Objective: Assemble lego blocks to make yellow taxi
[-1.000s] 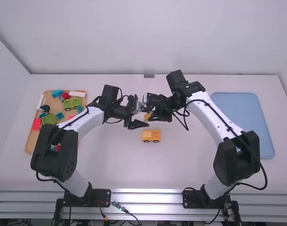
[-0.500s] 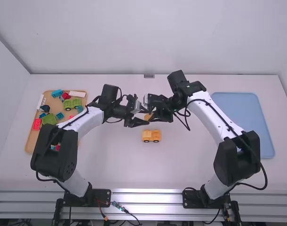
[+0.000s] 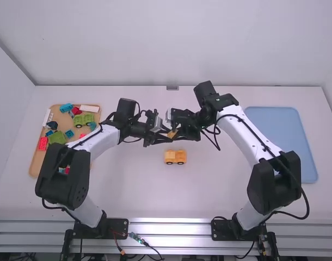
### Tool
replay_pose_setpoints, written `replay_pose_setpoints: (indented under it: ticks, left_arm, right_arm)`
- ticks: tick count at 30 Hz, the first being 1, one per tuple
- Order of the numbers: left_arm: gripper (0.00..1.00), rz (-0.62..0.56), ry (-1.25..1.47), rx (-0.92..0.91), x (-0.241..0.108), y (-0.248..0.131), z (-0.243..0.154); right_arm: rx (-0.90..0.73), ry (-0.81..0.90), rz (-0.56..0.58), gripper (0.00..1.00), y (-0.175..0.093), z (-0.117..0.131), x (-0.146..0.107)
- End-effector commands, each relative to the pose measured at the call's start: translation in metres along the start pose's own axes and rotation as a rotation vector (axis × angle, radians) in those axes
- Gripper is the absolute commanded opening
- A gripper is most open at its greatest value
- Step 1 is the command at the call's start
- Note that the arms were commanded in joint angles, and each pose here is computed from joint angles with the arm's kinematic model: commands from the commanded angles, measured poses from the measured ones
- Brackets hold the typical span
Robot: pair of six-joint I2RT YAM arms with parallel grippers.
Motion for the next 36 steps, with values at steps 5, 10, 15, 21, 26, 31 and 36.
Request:
replay_pose_setpoints:
  ticks: [5, 10, 15, 21, 26, 31, 36]
  left_arm:
    - [0.21, -0.029, -0.004, -0.024, -0.003, 0.002, -0.007]
    - [0.22, -0.028, 0.000, -0.022, -0.003, 0.001, -0.007]
    - [0.20, -0.048, 0.014, -0.015, -0.002, -0.003, -0.004]
    - [0.13, -0.100, 0.030, 0.008, 0.001, -0.017, 0.003]
    - [0.15, -0.170, 0.025, 0.016, 0.012, -0.027, 0.015]
    - [0.12, -0.182, 0.036, 0.006, 0.020, -0.021, 0.018]
    - [0.06, -0.200, 0.032, -0.008, 0.031, -0.013, 0.022]
  right_arm:
    - [-0.003, -0.022, -0.036, 0.07, -0.007, 0.001, 0.011]
    - [-0.008, -0.027, -0.040, 0.52, -0.007, 0.000, 0.011]
    - [-0.039, -0.051, -0.064, 0.66, -0.010, -0.005, 0.015]
    - [-0.043, -0.046, -0.225, 0.68, -0.046, -0.010, 0.019]
    - [0.041, -0.090, -0.449, 0.70, -0.079, -0.007, 0.008]
    - [0.111, -0.158, -0.617, 0.72, -0.075, -0.001, -0.006]
    - [0.164, -0.189, -0.748, 0.74, -0.062, -0.005, -0.016]
Point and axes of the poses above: each hand's point on the last joint's axis, 136 mm out from that joint toward the fingers, its own y axis out along the fingers, its own z axis along the line the jaws close on, x = y × z, the point moved 7 cm from there along -y, back along the fingers, and after that the axes turned 14 degrees about y, right-handed, at the moved point
